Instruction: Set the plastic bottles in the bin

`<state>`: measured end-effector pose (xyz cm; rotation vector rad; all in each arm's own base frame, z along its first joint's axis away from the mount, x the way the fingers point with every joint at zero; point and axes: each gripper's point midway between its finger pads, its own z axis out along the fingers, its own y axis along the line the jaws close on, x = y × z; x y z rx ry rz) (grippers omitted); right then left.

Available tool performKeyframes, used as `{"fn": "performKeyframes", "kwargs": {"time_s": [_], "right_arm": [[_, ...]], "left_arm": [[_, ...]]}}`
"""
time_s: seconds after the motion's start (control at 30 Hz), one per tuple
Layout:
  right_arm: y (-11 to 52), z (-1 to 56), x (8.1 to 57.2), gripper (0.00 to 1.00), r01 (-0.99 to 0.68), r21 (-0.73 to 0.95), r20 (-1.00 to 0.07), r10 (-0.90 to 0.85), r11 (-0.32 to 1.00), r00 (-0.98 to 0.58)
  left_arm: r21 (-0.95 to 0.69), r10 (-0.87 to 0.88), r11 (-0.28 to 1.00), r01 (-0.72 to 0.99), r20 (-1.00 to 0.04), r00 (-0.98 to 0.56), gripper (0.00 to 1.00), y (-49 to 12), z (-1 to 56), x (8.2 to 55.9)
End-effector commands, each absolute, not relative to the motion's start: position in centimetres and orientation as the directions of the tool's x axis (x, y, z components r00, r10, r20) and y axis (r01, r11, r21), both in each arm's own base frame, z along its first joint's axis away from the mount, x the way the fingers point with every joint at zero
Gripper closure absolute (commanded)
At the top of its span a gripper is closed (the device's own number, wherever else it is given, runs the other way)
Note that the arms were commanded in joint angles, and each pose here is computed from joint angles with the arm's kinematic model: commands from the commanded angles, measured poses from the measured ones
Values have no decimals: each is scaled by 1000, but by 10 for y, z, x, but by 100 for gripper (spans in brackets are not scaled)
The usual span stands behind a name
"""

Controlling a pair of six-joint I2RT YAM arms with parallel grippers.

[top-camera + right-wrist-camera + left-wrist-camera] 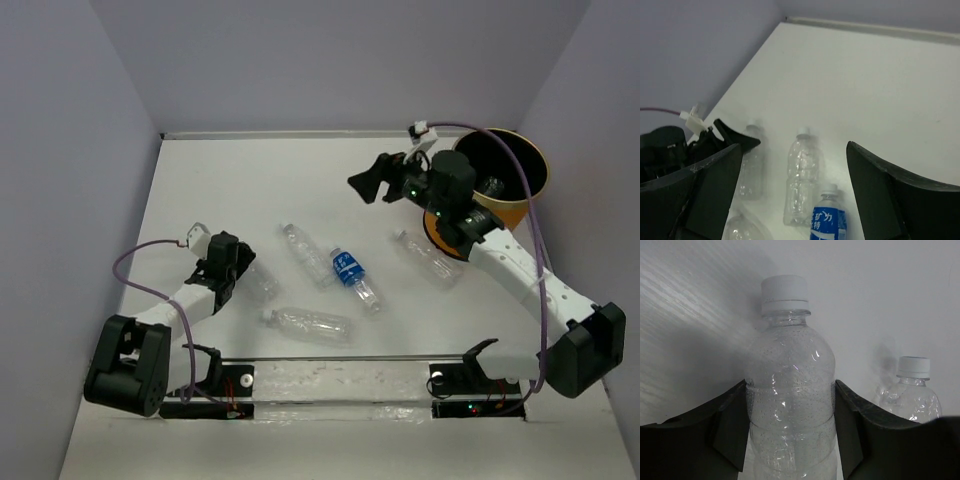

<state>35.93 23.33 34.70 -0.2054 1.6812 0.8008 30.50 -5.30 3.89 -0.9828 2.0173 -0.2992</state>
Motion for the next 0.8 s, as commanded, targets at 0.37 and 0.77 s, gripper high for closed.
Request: {"fn": "performKeyframes", "kwargs": {"time_s": [0.37, 0.77], "right_arm": [[284, 304, 293, 14, -717, 437, -888, 136, 542, -438], [331, 319, 243, 1, -803, 558, -828, 77, 211, -555]], "left_arm": [[-663, -697, 714, -225, -706, -130, 51, -69, 198, 331], [-685, -639, 677, 269, -728, -248, 51, -206, 309, 327]]}}
